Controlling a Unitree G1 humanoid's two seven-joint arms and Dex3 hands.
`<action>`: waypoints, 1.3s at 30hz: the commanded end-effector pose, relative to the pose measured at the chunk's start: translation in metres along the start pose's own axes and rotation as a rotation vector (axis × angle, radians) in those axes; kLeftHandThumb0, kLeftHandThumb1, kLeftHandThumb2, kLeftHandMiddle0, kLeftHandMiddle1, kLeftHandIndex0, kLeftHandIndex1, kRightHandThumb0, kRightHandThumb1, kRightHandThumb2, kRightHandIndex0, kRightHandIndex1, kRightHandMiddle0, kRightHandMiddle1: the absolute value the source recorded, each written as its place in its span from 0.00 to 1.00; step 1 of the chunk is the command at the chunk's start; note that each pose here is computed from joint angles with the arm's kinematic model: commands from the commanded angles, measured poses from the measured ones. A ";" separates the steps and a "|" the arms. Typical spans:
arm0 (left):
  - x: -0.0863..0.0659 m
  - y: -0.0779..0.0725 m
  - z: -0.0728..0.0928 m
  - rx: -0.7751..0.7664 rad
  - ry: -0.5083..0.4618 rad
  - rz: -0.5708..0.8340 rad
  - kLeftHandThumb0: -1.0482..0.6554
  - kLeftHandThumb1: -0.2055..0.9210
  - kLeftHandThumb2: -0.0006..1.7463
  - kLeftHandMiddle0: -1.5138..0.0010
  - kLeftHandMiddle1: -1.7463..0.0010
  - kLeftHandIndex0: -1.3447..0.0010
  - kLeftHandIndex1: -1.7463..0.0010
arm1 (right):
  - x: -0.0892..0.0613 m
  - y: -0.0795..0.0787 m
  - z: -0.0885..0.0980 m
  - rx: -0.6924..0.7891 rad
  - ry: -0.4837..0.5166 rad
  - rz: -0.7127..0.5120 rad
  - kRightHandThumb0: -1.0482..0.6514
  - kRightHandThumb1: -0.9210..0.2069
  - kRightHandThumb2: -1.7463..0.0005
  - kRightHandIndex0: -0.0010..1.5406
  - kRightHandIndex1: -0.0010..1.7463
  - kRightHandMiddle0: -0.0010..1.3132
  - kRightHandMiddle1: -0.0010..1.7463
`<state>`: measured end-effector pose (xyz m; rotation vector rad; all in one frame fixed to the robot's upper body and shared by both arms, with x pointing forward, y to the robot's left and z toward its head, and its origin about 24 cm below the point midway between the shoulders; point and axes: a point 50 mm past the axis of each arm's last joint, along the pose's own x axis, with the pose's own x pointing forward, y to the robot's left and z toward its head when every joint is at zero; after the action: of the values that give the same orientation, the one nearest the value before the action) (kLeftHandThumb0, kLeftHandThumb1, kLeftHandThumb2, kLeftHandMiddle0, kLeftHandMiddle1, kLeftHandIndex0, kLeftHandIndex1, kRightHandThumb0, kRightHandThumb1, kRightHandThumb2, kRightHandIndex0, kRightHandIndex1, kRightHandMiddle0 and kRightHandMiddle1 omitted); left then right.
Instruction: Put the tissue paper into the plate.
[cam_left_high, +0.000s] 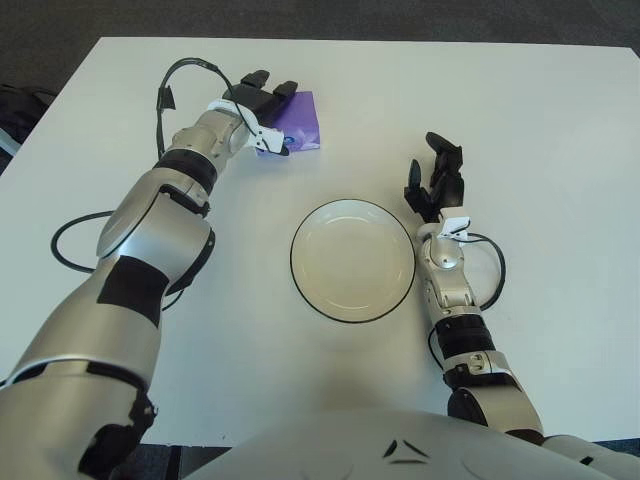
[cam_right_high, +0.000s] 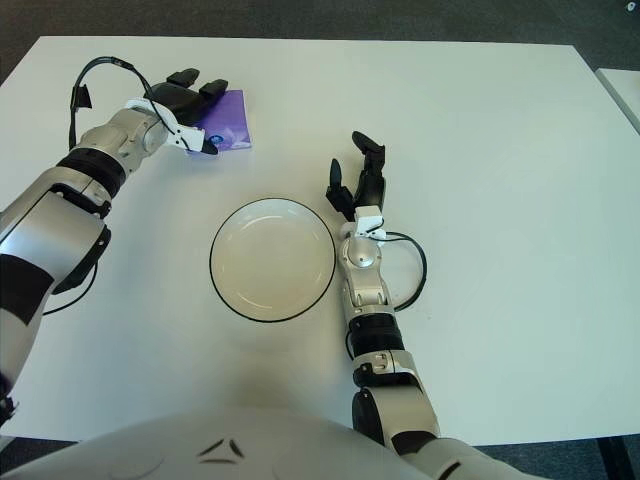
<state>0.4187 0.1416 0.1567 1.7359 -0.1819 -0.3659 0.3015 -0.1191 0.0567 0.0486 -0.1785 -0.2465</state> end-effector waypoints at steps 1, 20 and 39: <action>0.002 -0.002 0.006 0.014 -0.009 -0.012 0.00 1.00 0.19 1.00 1.00 1.00 1.00 | -0.030 -0.016 -0.051 -0.063 0.263 -0.037 0.30 0.00 0.66 0.31 0.00 0.00 0.48; 0.003 -0.014 0.015 0.018 -0.032 -0.012 0.00 1.00 0.19 1.00 1.00 1.00 1.00 | -0.031 -0.016 -0.051 -0.058 0.266 -0.046 0.30 0.00 0.66 0.30 0.00 0.00 0.47; 0.000 -0.042 0.017 0.040 0.005 -0.077 0.00 1.00 0.17 1.00 1.00 1.00 1.00 | -0.033 -0.019 -0.052 -0.052 0.266 -0.051 0.31 0.00 0.66 0.31 0.01 0.00 0.48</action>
<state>0.4164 0.1281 0.1407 1.7618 -0.2005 -0.3540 0.3010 -0.1204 0.0562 0.0533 -0.1799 -0.2548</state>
